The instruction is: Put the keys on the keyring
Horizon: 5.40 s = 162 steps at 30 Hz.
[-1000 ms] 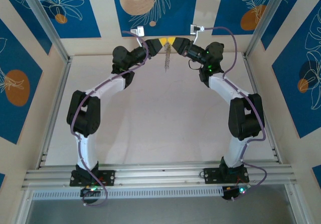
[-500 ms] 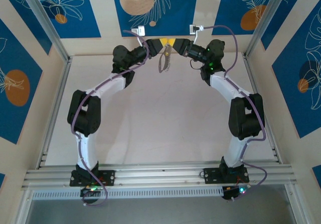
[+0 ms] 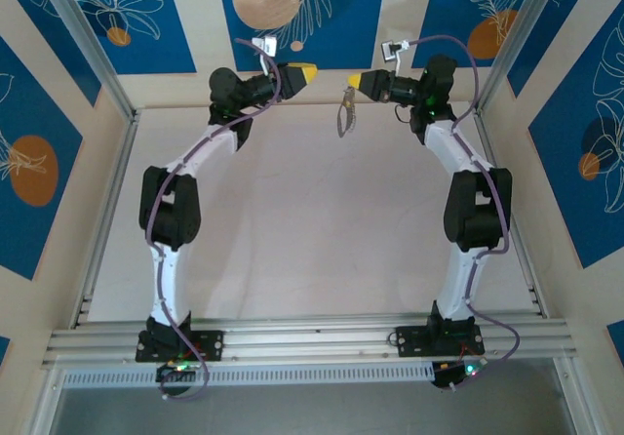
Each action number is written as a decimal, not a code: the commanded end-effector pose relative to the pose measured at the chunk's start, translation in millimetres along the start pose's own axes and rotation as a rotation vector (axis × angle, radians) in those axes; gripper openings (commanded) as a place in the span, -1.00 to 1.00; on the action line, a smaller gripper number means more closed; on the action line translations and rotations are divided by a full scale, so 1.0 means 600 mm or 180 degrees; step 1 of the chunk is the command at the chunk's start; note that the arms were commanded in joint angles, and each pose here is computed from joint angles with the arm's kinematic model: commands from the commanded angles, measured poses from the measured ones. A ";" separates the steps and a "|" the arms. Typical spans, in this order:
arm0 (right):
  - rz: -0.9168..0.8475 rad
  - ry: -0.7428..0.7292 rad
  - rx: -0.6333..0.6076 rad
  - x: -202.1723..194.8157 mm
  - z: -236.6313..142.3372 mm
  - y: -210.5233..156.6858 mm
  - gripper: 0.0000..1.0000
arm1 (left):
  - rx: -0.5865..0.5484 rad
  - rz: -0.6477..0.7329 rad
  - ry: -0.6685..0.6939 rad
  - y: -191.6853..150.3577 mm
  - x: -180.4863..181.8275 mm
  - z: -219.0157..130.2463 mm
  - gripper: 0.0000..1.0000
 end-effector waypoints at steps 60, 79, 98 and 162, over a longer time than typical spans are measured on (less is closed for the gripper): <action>0.0122 0.0950 0.0884 -0.043 0.092 -0.082 -1.00 | 0.1130 -0.0294 0.0212 -0.111 0.140 -0.003 -0.40; 0.0176 0.0917 0.0885 -0.048 0.106 -0.086 -1.00 | 0.1136 -0.0310 0.0066 -0.120 0.129 0.018 -0.64; 0.0220 0.0755 0.0756 -0.060 0.111 -0.084 -1.00 | 0.0920 -0.0268 0.0023 -0.126 0.125 0.040 -0.62; 0.0236 0.0116 -0.0490 -0.079 -0.044 -0.052 -0.08 | -0.0104 -0.0243 0.0530 -0.042 0.094 0.037 -1.00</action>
Point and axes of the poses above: each hand's point on the last joint's axis, 136 mm out from that joint toward the fingers, its own z axis out along the fingers, its own x axis along the line the jaws close on, y = z × x, the point moved 1 cm from there along -z, back along the fingers, and after that the axes turned 11 degrees about -z, right-handed, at the moved point
